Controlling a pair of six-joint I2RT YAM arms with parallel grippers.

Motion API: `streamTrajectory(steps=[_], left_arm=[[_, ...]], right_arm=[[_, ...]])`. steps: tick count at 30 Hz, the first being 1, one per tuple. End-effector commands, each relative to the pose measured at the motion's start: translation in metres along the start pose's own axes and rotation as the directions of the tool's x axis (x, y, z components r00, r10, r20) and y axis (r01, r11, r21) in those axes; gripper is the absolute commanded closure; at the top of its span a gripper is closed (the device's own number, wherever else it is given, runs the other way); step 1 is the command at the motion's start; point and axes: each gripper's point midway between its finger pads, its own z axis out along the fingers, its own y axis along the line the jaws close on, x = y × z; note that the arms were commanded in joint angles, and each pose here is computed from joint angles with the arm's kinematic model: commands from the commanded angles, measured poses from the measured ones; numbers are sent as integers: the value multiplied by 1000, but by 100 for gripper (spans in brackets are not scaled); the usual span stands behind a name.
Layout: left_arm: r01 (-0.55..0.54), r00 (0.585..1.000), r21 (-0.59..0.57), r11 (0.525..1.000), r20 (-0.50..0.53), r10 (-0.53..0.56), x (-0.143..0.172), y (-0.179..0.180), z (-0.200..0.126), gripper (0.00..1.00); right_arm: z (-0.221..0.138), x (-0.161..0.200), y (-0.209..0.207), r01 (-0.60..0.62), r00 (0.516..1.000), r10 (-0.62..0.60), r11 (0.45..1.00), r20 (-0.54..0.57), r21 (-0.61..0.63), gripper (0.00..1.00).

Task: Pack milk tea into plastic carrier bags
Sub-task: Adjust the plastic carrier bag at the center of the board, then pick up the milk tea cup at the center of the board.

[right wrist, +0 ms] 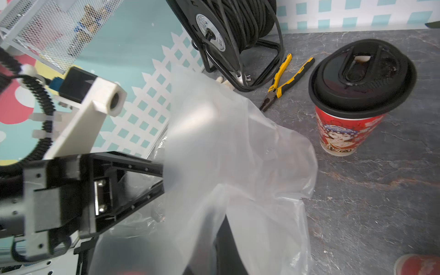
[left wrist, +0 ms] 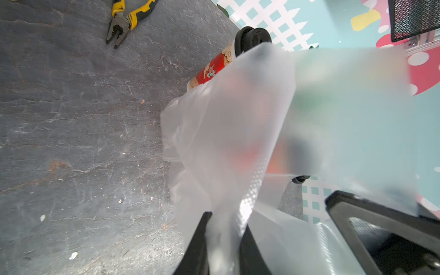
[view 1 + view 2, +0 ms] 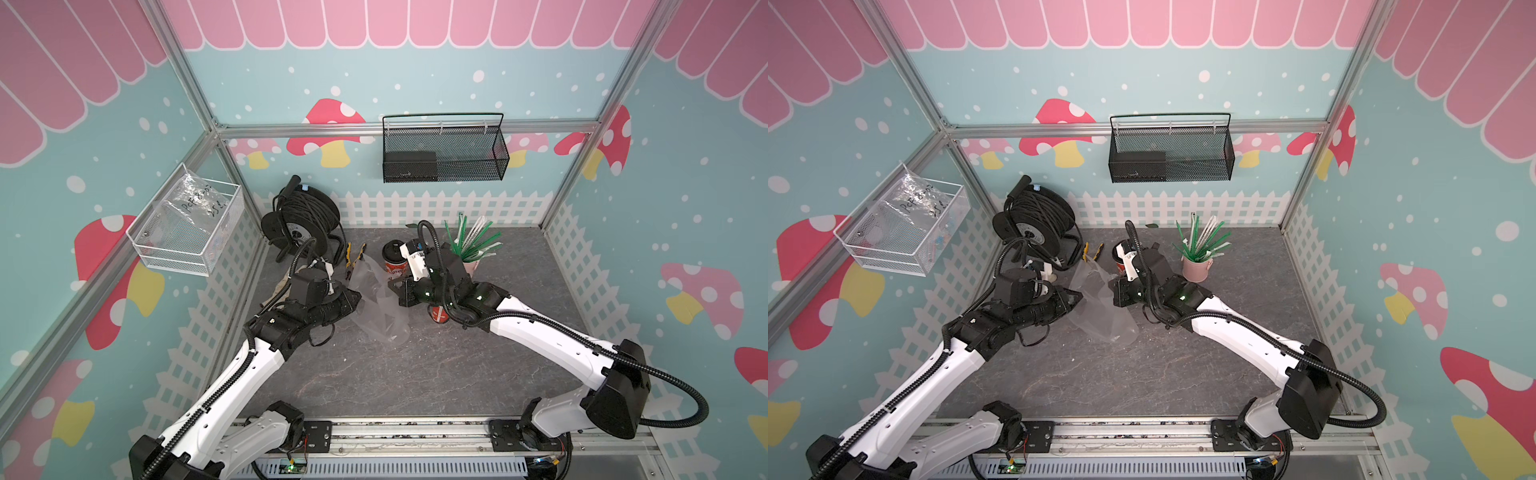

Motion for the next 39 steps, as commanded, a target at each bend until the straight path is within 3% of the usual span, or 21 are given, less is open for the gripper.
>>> streamTrajectory(steps=[1,5,9,13,18,22,27,39], left_arm=[[3,999,11,1000,-42,-3,1,-8,1,89],[2,999,5,1000,-45,-2,-2,-10,3,95],[-4,999,2,1000,-42,4,-6,-13,3,96],[-4,999,-9,1000,-54,4,-6,-14,5,96],[-15,998,-13,1000,-60,15,-9,-17,5,97],[-21,998,-14,1000,-65,20,-9,-17,7,99],[-18,998,44,999,-64,21,-7,-24,9,100],[-11,998,218,976,-59,24,-16,-60,18,100]], right_arm=[[0,7,-9,-7,1000,8,999,-13,46,100],[-3,7,-14,16,1000,-15,997,-13,76,89],[-21,-5,-15,84,996,-85,989,3,118,61],[-56,-15,-14,165,984,-174,975,50,147,25],[-105,-10,-48,228,961,-265,919,76,321,3],[-123,11,-106,191,974,-226,858,16,477,0],[-108,29,-130,151,987,-157,899,-19,410,0],[-85,34,-155,132,991,-121,892,-53,431,0]])
